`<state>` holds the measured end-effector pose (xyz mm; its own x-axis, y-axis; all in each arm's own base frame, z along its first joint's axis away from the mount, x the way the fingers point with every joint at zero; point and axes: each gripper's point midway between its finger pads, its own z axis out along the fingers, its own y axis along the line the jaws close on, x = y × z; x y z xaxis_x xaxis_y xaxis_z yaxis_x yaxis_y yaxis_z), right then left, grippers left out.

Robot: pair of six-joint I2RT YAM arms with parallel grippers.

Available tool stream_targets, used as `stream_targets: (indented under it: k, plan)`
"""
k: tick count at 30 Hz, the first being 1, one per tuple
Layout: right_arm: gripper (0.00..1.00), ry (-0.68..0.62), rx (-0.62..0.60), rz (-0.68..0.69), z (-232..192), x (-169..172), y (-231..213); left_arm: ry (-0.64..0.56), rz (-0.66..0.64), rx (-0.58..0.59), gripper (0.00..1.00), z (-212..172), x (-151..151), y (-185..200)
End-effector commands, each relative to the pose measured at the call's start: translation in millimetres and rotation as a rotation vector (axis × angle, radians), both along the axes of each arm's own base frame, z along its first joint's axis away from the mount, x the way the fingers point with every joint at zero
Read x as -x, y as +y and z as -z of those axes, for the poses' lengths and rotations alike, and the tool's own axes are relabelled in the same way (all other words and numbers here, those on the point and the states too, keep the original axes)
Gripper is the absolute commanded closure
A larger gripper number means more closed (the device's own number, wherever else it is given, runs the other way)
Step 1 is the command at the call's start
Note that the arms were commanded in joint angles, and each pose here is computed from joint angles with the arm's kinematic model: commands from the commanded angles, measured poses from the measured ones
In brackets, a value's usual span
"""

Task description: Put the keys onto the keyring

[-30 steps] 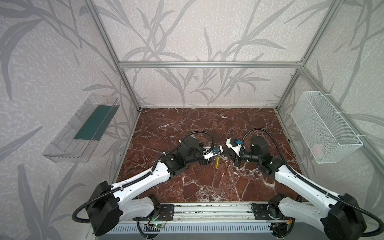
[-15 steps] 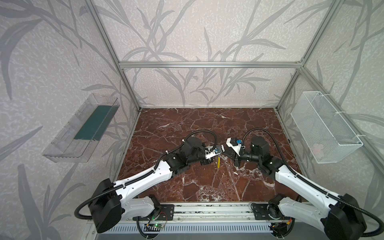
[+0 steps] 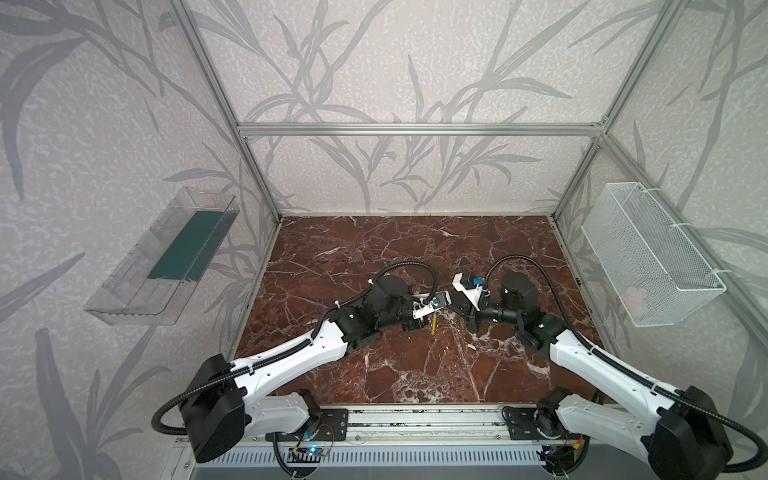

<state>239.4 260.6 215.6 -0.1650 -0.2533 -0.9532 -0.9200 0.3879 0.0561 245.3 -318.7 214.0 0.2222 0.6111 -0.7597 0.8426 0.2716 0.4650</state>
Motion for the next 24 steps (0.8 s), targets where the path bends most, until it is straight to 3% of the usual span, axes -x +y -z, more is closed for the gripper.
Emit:
stream_targets:
  k: [1, 24]
  plan:
    - [1.00, -0.010, -0.027, 0.015, -6, -4, 2, -0.038, 0.006, 0.004, 1.00, -15, -2, -6]
    - [1.00, 0.098, 0.024, 0.088, 13, -14, -2, -0.092, -0.008, -0.018, 1.00, -16, -5, -3]
